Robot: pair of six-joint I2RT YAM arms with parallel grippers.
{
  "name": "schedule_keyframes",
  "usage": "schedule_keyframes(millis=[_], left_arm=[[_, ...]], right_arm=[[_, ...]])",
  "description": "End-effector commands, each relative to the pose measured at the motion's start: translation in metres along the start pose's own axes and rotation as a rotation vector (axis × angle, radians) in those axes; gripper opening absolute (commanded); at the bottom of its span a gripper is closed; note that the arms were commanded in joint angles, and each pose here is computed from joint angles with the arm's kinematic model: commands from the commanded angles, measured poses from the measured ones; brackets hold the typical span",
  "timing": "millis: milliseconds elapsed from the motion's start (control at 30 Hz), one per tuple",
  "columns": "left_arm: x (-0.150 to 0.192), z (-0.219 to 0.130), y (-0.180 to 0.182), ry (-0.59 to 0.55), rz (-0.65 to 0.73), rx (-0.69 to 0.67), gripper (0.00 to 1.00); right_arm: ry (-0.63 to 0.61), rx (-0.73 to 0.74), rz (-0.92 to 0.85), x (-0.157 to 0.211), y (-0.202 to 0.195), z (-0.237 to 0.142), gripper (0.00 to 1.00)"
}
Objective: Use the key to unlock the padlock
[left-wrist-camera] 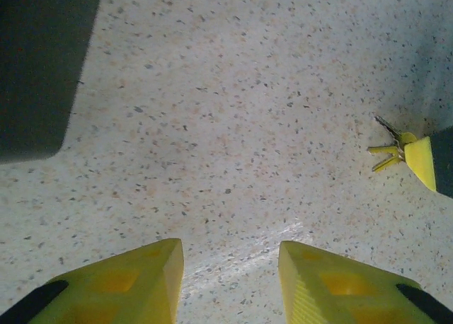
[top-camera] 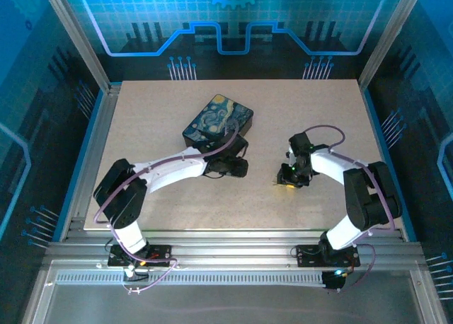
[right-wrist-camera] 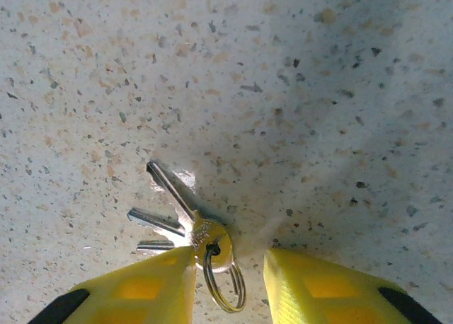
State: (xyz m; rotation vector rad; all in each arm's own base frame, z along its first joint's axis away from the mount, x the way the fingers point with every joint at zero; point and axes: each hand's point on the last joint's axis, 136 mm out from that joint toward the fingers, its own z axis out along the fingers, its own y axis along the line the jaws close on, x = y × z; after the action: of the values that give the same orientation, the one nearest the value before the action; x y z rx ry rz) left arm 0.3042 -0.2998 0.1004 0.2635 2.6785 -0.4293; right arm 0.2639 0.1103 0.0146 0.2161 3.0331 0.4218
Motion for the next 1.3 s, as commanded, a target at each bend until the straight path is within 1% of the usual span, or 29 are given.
schedule_keyframes(millis=[0,100,300,467,600,667,800,900,1033,1167,1267], left_arm=[[-0.005,-0.012,0.003,-0.036,0.017,-0.002,0.40],[-0.003,-0.011,0.004,-0.033,0.022,-0.002,0.40],[-0.005,-0.009,0.005,-0.033,0.034,-0.004,0.40],[-0.008,-0.010,0.006,-0.038,0.034,0.005,0.40],[-0.004,-0.006,0.001,-0.028,0.025,0.043,0.40],[0.000,-0.002,0.000,-0.014,0.020,0.056,0.39],[0.006,0.004,0.000,0.012,0.010,0.075,0.39],[0.005,0.000,0.001,0.007,-0.019,0.119,0.39],[-0.002,-0.014,-0.003,-0.005,-0.042,0.236,0.38],[-0.007,-0.023,-0.012,-0.008,-0.023,0.333,0.36],[-0.015,-0.031,-0.016,-0.027,-0.068,0.424,0.36]], right_arm=[[-0.005,0.021,-0.040,-0.006,0.002,0.005,0.34],[-0.013,0.003,-0.054,-0.010,0.008,0.005,0.34],[-0.007,0.034,-0.088,-0.016,0.014,0.005,0.29],[0.002,0.070,-0.115,-0.016,0.013,0.007,0.20],[0.000,0.073,-0.153,-0.017,0.013,0.008,0.08],[-0.008,0.070,-0.178,-0.019,0.013,0.008,0.05],[-0.054,-0.023,-0.234,-0.024,0.029,-0.001,0.01],[-0.089,-0.106,-0.308,-0.026,0.048,-0.016,0.00],[-0.138,-0.260,-0.440,-0.022,0.080,-0.043,0.00],[-0.179,-0.412,-0.531,-0.017,0.113,-0.066,0.00],[-0.184,-0.480,-0.616,-0.008,0.136,-0.074,0.00]])
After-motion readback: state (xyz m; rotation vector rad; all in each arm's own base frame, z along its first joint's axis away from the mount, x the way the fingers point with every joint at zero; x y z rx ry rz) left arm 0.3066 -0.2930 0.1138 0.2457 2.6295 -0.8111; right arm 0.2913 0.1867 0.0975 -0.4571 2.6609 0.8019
